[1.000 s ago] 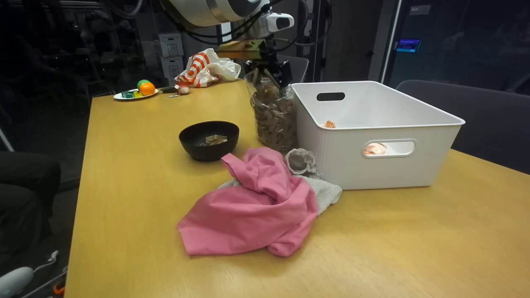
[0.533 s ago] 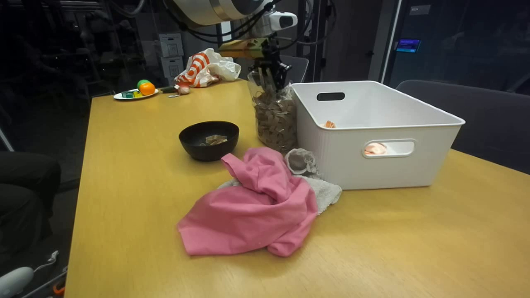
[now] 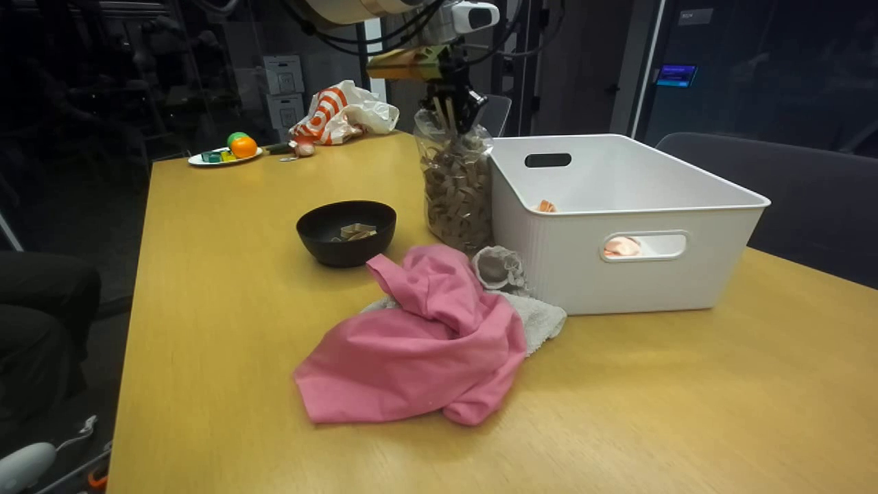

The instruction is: Remove the towels from the basket

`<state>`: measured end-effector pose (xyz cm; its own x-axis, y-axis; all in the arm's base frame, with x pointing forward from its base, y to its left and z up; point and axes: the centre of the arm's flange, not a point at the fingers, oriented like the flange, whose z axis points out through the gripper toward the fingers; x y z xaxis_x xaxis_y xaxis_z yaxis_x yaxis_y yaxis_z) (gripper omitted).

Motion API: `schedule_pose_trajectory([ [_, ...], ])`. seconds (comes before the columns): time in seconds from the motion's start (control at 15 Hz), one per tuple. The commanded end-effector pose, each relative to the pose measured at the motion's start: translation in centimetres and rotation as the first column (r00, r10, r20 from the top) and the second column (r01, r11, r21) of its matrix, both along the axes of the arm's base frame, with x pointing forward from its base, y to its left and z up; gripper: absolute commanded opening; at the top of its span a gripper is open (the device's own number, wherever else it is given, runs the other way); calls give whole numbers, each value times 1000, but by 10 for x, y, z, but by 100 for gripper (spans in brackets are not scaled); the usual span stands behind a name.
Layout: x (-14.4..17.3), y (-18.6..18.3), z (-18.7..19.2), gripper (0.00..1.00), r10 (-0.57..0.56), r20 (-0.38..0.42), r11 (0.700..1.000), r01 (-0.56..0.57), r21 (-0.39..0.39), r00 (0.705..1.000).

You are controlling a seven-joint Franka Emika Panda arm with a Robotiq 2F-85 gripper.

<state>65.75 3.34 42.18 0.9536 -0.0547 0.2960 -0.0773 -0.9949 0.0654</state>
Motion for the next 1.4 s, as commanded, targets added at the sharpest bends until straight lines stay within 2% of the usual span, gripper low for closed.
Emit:
schedule_pose_trajectory([
  [0.0, 5, -7, 24, 8, -14, 19, 999, 14, 30, 1000],
  [0.4, 0, -12, 53, 8, 8, 30, 993, -12, 121, 1000],
  [0.87, -13, -17, 96, 9, 61, 57, 985, -69, 160, 997],
  [1.33, -50, -10, 138, 9, 205, 66, 953, -215, 212, 976],
])
